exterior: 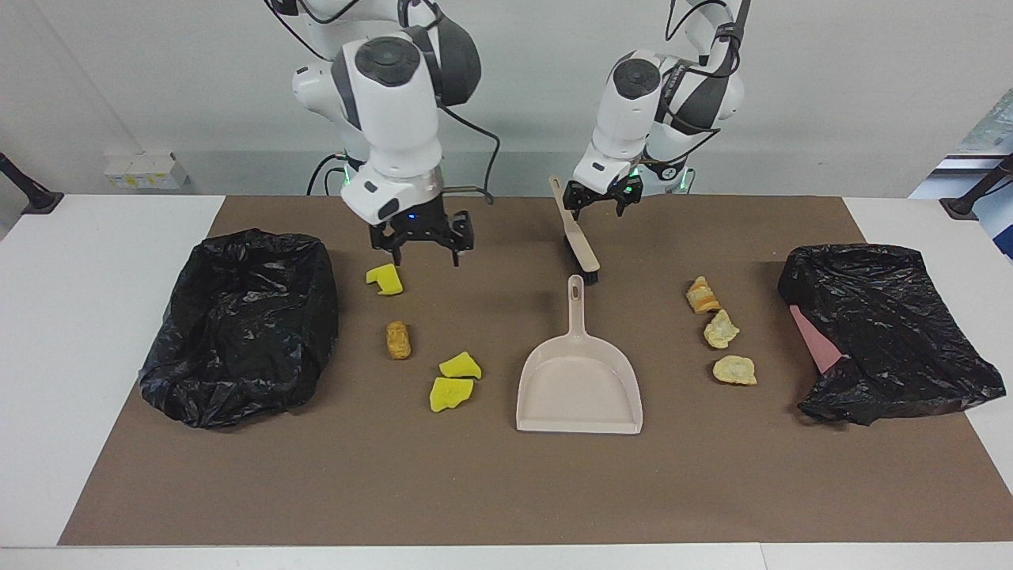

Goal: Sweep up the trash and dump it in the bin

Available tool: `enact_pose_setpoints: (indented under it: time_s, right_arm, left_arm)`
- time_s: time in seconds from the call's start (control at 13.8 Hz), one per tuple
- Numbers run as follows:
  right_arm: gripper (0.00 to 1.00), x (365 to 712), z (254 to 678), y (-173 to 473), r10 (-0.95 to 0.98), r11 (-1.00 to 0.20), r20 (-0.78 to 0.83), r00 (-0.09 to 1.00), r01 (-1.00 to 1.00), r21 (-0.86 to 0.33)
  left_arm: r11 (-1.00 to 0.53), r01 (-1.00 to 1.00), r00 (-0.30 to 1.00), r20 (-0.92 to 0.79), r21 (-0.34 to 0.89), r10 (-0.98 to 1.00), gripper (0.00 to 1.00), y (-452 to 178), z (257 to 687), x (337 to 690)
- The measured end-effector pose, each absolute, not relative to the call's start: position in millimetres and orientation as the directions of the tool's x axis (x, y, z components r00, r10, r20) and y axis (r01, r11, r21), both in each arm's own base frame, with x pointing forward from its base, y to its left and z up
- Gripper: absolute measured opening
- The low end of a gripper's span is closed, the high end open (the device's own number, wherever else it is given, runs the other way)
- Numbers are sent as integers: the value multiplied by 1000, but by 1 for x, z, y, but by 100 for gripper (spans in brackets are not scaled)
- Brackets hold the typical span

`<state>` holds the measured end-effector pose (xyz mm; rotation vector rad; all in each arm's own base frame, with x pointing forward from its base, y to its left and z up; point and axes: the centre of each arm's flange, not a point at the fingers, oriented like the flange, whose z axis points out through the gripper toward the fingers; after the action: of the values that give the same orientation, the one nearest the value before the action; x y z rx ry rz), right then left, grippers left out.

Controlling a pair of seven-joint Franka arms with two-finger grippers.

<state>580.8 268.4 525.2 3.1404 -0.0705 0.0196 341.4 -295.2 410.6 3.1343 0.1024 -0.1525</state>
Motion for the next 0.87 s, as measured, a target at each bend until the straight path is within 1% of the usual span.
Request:
enact_pose_setpoints:
  time_s: [0.29, 0.51, 0.58, 0.65, 0.8, 0.87]
  right_arm:
    - [100, 579, 477, 346, -64, -998, 25, 998, -64, -14]
    - [100, 568, 447, 393, -66, -998, 11, 998, -66, -8]
    - [100, 565, 436, 410, -62, -998, 11, 998, -62, -8]
    - [100, 562, 424, 424, -66, -998, 19, 998, -65, -15]
    - [100, 560, 398, 447, -63, -998, 26, 998, -63, -17]
    - [100, 560, 388, 456, -58, -998, 26, 998, -58, -16]
  left_arm:
    - [-999, 51, 996, -73, 1, 50, 100, -319, 353, 283]
    - [-998, 56, 996, -66, -2, 56, 99, -328, 333, 253]
    - [-998, 58, 996, -67, -4, 58, 91, -329, 331, 249]
    - [-998, 61, 996, -68, -5, 61, 79, -329, 331, 249]
    - [-998, 65, 995, -74, -11, 65, 53, -327, 330, 250]
    - [-998, 66, 995, -80, -18, 67, 42, -326, 329, 250]
